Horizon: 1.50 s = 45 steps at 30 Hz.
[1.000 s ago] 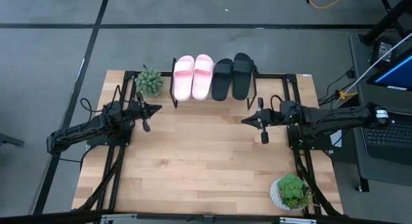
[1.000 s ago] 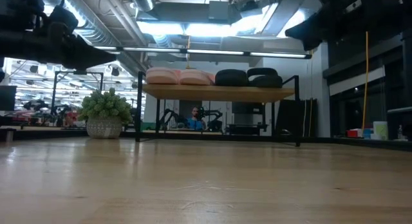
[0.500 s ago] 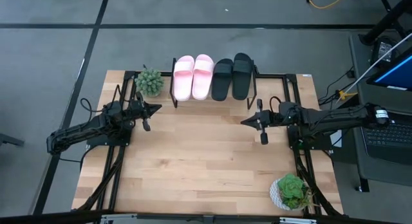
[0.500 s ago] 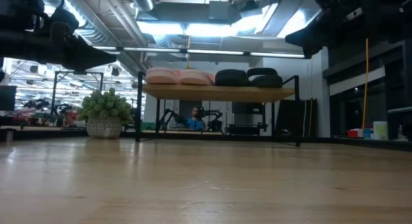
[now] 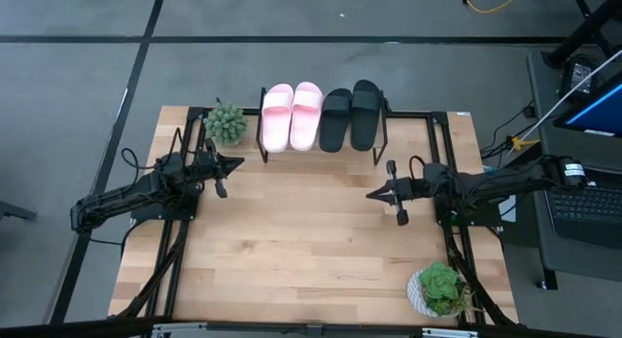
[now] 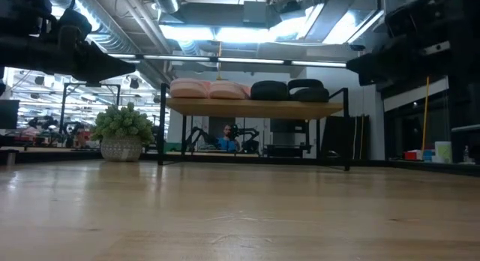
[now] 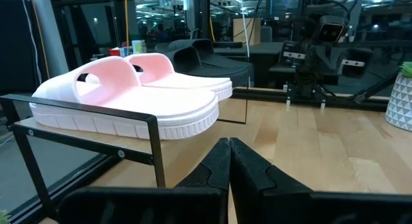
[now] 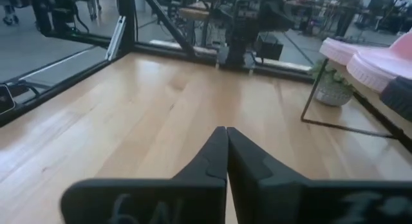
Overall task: Pick and place slides into the shelf
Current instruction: Return to Home Position
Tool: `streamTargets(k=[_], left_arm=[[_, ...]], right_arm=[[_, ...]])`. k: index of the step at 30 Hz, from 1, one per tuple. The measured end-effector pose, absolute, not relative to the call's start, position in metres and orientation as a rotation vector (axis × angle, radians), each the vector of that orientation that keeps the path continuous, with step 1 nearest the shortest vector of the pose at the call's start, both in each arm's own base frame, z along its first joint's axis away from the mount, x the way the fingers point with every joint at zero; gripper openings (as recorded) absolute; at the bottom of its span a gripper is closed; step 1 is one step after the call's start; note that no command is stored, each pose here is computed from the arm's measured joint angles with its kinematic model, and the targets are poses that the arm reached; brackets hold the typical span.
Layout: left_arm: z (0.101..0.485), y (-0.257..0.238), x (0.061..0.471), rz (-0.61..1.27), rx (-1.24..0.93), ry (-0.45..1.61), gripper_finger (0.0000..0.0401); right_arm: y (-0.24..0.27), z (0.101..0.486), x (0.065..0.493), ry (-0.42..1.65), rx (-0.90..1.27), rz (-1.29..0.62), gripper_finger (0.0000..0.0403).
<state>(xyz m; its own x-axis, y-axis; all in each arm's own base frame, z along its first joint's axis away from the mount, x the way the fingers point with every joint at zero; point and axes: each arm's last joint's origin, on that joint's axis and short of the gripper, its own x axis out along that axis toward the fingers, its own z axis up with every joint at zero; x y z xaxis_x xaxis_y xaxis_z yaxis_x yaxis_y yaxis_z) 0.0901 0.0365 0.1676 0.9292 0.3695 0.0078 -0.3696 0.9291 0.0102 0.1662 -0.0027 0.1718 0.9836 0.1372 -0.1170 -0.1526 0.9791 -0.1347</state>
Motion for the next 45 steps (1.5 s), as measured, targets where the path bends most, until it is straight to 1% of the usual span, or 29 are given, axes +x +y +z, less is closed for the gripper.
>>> streamTargets(k=[6,10,12,17,22,28,31,35,39,45], left_arm=[[0.168,0.037,0.09,0.379,0.012,-0.006,0.0],[0.168,0.037,0.09,0.379,0.012,-0.006,0.0],[0.168,0.037,0.09,0.379,0.012,-0.006,0.0],[0.167,0.037,0.09,0.379,0.011,-0.005,0.0],[0.167,0.037,0.09,0.379,0.011,-0.005,0.0],[0.167,0.037,0.09,0.38,0.011,-0.005,0.0],[0.167,0.037,0.09,0.379,0.011,-0.005,0.0],[0.167,0.037,0.09,0.379,0.012,-0.005,0.0],[0.167,0.037,0.09,0.379,0.011,-0.005,0.0],[0.167,0.037,0.09,0.379,0.012,-0.005,0.0]], right_arm=[[-0.002,0.167,0.159,0.074,-0.147,0.144,0.0031],[-0.001,0.163,0.153,0.04,-0.176,0.166,0.0041],[0.0,0.156,0.147,0.023,-0.192,0.2,0.0042],[0.003,0.155,0.146,0.019,-0.205,0.307,0.0039],[0.004,0.16,0.141,-0.014,-0.213,0.32,0.0037],[0.008,0.162,0.119,0.016,-0.259,0.347,0.0037],[0.011,0.169,0.111,-0.061,-0.292,0.36,0.0037],[0.022,0.174,0.104,-0.138,-0.328,0.427,0.0037],[0.027,0.168,0.097,-0.094,-0.31,0.48,0.0037],[0.021,0.171,0.094,-0.098,-0.172,0.39,0.0037]])
